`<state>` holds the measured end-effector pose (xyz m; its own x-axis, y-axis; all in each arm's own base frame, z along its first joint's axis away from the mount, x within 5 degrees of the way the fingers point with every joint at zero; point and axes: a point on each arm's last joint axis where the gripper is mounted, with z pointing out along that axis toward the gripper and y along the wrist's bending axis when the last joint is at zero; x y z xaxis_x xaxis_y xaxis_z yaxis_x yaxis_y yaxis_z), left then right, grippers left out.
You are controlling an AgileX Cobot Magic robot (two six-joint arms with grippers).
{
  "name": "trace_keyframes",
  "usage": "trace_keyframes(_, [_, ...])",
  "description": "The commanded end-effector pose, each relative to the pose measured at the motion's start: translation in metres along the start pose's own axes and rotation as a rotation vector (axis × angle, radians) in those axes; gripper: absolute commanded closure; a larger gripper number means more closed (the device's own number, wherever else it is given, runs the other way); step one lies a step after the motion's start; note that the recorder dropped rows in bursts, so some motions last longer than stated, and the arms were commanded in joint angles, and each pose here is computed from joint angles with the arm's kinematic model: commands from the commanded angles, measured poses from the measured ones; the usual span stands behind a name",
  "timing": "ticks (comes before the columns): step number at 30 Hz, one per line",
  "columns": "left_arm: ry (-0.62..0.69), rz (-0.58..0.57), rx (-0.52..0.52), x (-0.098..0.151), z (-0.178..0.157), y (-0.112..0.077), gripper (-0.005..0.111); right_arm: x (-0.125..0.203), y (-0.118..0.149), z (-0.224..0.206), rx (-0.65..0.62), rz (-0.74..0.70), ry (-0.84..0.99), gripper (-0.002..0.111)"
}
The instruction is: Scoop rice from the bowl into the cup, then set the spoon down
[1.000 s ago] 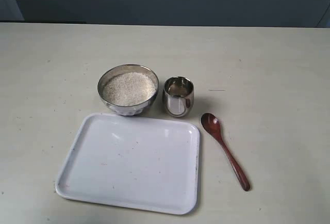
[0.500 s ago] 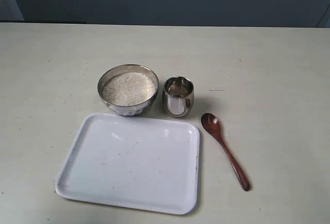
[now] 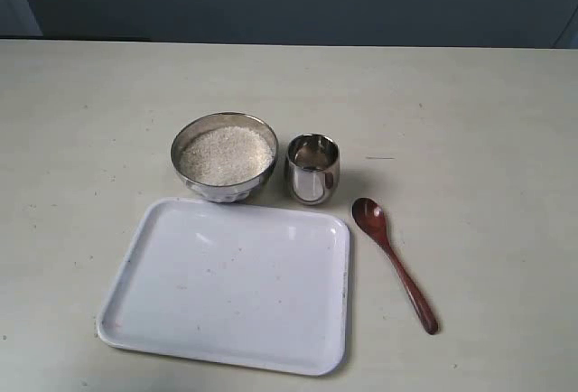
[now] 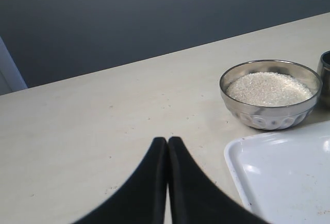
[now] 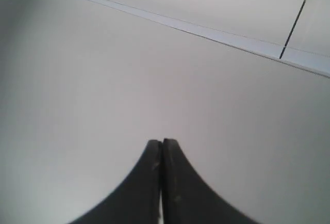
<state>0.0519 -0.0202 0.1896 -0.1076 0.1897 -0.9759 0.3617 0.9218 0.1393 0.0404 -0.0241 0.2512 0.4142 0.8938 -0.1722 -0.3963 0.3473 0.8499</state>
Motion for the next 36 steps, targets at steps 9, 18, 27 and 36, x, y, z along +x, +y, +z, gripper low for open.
trace_keyframes(9, [-0.02, -0.011, 0.002, -0.002, -0.001, 0.0, 0.106, -0.003, 0.093, 0.033, 0.041, -0.613, 0.31, 0.109])
trace_keyframes(18, [-0.02, -0.011, 0.002, -0.002, -0.001, 0.0, 0.106, 0.044, 0.116, 0.099, 0.167, -0.891, 1.086, 0.109])
trace_keyframes(27, [-0.02, -0.011, 0.002, -0.002, -0.001, 0.0, 0.106, 0.109, 0.024, 0.125, 0.513, -0.869, 1.907, 0.109])
trace_keyframes(36, [-0.02, -0.011, 0.002, -0.002, -0.001, 0.0, 0.106, 0.208, -0.026, 0.087, 0.518, -1.039, 2.325, 0.109])
